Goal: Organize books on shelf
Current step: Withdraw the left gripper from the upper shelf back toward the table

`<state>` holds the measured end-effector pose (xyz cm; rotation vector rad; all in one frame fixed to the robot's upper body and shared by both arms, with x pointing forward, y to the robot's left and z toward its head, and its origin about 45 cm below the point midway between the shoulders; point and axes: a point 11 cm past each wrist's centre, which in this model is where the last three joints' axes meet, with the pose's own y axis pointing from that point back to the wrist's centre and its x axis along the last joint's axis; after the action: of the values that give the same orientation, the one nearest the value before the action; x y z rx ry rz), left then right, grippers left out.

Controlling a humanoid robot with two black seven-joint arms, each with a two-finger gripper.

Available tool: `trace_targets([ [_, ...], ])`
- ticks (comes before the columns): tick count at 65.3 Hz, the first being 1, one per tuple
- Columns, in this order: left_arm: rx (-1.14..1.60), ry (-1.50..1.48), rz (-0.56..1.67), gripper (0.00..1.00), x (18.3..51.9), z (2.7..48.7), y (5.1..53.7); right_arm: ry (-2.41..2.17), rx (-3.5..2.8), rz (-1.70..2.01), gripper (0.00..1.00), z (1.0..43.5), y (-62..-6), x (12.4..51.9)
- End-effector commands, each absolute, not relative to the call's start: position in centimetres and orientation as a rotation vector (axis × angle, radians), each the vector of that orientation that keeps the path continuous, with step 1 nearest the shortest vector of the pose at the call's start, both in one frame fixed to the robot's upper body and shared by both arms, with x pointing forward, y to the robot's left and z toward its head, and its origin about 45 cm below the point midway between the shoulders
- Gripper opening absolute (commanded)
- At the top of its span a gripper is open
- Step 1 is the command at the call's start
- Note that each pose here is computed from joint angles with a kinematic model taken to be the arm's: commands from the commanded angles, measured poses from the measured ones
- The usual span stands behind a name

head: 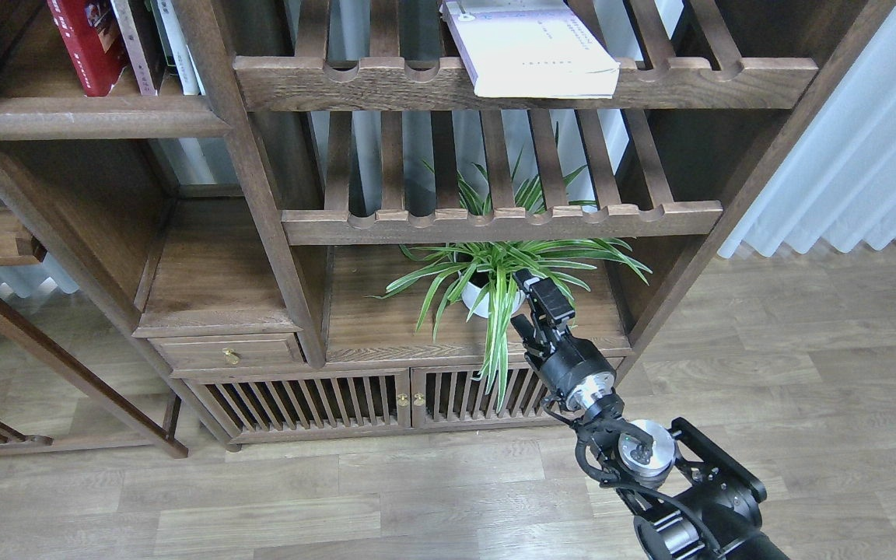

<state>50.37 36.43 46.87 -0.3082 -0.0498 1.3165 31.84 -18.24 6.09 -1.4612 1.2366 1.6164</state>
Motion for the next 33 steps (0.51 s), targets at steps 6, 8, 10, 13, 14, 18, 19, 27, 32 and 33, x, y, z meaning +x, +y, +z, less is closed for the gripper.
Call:
trace_targets([
  [6,-0.423,-0.05,1.284,0.86,49.7,48.6,37.2,1.237,-1.46,1.619,0.99,6.0,-18.2,31.7],
  [8,-0.444,-0.048,1.272,0.86,49.5,48.9,37.4,1.236,-1.461,1.618,0.99,6.0,-18.2,31.7],
  [10,-0.475,-0.041,1.256,0.87,49.2,49.2,37.6,1.235,-1.461,1.616,0.99,6.0,-18.2,31.7],
  [13,-0.523,-0.014,1.225,0.87,48.7,49.1,37.9,1.225,-1.465,1.609,0.99,6.2,-18.2,31.7],
  [14,-0.543,-0.003,1.214,0.87,48.5,49.0,38.0,1.222,-1.465,1.608,0.99,6.2,-18.2,31.7],
  [18,-0.652,0.066,1.163,0.88,47.5,48.2,39.1,1.196,-1.477,1.593,0.99,6.5,-18.1,31.8],
  [19,-0.663,0.072,1.154,0.88,47.4,48.1,39.2,1.194,-1.479,1.591,0.99,6.6,-18.1,31.8],
  [27,-0.873,0.153,1.03,0.91,45.4,47.9,40.5,1.166,-1.489,1.569,0.99,6.9,-18.1,31.9],
  [32,-1.014,0.233,0.979,0.96,44.6,47.6,41.1,1.163,-1.481,1.558,0.99,7.2,-18.3,32.1],
  [33,-1.017,0.233,0.973,0.97,44.6,47.7,41.0,1.161,-1.481,1.556,0.99,7.2,-18.3,32.2],
])
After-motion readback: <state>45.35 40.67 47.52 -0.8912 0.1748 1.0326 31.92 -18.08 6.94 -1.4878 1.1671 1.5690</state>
